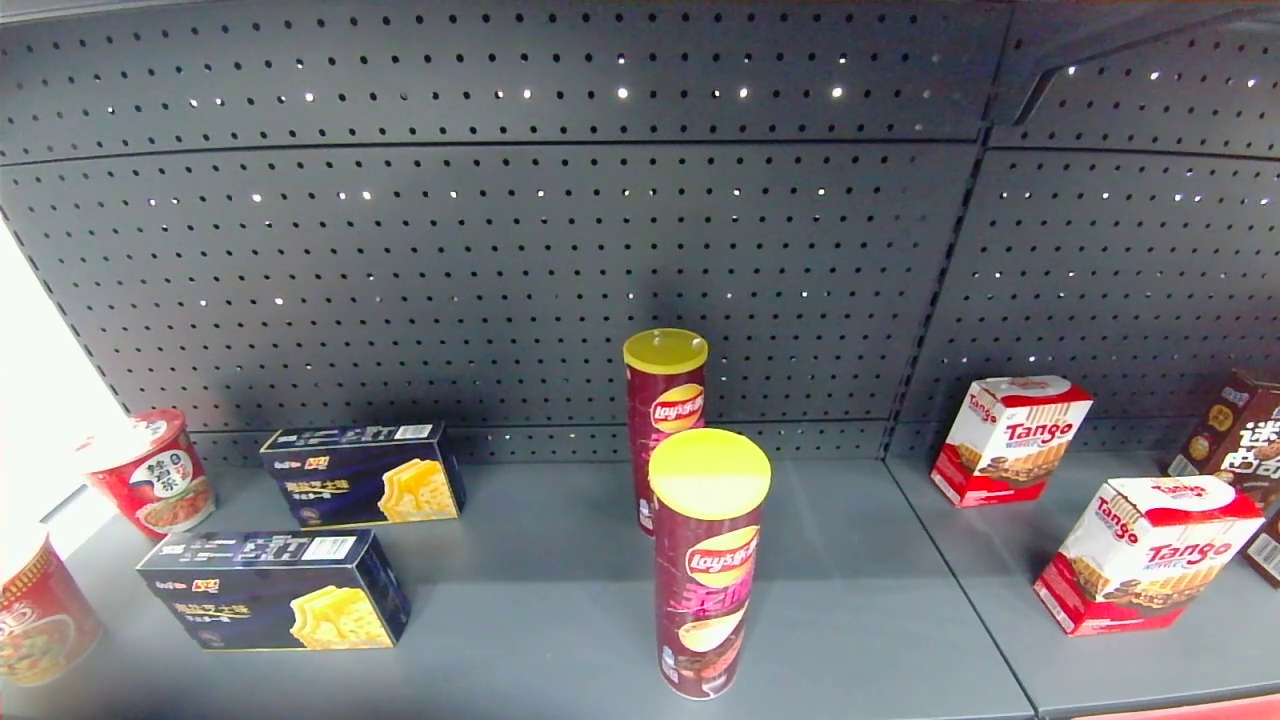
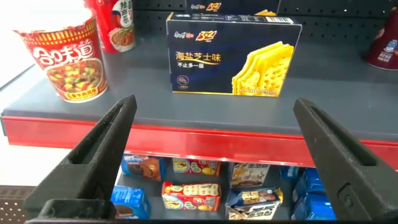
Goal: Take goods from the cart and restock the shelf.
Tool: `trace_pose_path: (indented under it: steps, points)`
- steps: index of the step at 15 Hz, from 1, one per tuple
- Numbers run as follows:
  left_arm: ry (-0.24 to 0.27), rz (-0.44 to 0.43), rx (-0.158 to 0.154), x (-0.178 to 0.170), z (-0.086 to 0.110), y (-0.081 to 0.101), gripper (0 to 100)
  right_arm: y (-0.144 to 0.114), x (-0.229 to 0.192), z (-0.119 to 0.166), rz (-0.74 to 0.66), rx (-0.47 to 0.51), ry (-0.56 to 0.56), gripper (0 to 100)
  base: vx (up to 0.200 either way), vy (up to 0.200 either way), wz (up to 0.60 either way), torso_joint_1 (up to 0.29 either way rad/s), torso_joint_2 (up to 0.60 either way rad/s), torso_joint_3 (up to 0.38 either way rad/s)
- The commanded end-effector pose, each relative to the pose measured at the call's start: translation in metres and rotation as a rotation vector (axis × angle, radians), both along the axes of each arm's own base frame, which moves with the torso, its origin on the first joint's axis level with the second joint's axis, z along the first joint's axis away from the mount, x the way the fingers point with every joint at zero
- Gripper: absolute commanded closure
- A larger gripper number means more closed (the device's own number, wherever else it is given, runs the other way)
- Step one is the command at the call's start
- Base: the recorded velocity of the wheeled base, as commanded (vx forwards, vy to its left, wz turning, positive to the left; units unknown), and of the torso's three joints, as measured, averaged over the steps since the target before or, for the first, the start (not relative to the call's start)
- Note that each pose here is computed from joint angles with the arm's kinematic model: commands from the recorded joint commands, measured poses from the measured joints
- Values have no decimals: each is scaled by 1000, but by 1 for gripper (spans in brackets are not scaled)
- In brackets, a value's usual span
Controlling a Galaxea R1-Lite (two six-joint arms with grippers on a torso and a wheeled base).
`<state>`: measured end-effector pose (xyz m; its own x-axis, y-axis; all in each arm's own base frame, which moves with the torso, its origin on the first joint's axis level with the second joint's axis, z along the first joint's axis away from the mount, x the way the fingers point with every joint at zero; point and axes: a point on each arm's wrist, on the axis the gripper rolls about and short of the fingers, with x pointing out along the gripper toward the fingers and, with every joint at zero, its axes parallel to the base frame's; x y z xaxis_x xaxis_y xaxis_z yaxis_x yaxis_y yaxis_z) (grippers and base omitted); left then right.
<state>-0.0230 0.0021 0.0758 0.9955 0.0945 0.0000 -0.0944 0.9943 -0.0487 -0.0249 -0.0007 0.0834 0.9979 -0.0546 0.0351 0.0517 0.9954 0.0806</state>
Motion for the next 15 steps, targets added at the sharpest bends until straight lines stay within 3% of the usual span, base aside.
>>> trace_pose_path:
  steps: [1,2,15]
  points:
    - [0,3,4,0,0,0,0,0,0,0,2,-3,1,0,0,0,0,0,0,0]
    - [0,3,3,0,0,0,0,0,0,0,2,-4,2,0,-200,0,0,2,2,2]
    - [0,0,-2,0,0,0,0,2,0,-1,76,-57,7,0,0,0,0,0,0,0]
